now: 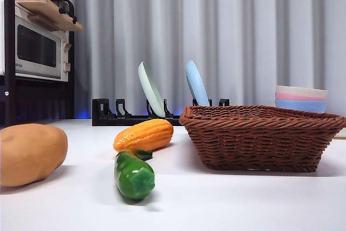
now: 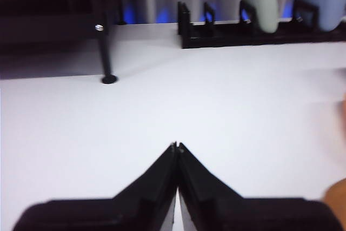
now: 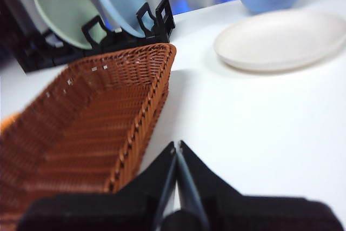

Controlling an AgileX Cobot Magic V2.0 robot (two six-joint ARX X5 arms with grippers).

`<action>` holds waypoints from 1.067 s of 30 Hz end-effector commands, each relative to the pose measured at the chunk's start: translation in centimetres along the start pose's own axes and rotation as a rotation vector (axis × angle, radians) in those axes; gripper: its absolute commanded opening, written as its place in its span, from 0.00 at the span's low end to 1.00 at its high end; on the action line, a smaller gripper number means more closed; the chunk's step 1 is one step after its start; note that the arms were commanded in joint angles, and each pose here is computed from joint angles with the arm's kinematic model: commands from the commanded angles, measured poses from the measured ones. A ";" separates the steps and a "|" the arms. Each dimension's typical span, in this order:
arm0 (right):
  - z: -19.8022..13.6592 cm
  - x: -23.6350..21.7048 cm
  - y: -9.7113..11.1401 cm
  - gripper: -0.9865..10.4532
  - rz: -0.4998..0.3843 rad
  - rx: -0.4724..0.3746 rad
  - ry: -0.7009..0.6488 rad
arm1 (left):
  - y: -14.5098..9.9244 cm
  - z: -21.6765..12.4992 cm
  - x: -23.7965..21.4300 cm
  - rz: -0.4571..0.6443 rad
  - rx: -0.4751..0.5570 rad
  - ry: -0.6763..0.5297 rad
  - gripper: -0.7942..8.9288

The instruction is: Pick up the basket,pick up the corn from the table,pick up the potato from the table,pick up the cucumber from the table,put all items into the basket

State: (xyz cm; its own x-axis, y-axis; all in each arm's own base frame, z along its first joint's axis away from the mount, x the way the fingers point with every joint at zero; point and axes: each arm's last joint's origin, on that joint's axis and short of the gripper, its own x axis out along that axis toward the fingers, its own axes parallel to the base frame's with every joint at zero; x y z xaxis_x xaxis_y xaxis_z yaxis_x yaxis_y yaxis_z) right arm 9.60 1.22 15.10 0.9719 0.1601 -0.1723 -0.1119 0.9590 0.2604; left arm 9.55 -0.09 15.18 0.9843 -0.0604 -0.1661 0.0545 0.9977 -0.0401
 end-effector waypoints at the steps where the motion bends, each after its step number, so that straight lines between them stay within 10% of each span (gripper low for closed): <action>1: -0.4 0.1 -0.1 0.09 -0.006 0.235 0.020 | -0.1 -0.4 0.1 -0.057 -0.158 0.010 0.08; 7: -0.1 0.1 0.0 0.09 0.003 0.275 -0.001 | -0.3 0.0 0.1 -0.099 -0.291 -0.012 0.08; 32: 13.1 3.9 3.6 0.08 0.057 0.023 0.151 | -1.1 13.5 1.2 -0.270 -0.140 0.179 0.07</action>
State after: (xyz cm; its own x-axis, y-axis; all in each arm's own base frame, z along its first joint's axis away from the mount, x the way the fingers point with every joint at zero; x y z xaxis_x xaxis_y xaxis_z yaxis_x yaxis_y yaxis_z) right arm 15.17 2.09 27.61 0.9306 0.2407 -0.2758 -0.1484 0.9368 0.3169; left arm 12.57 -0.82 28.15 0.9010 -0.3260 -0.2861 0.2522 0.9304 -0.2660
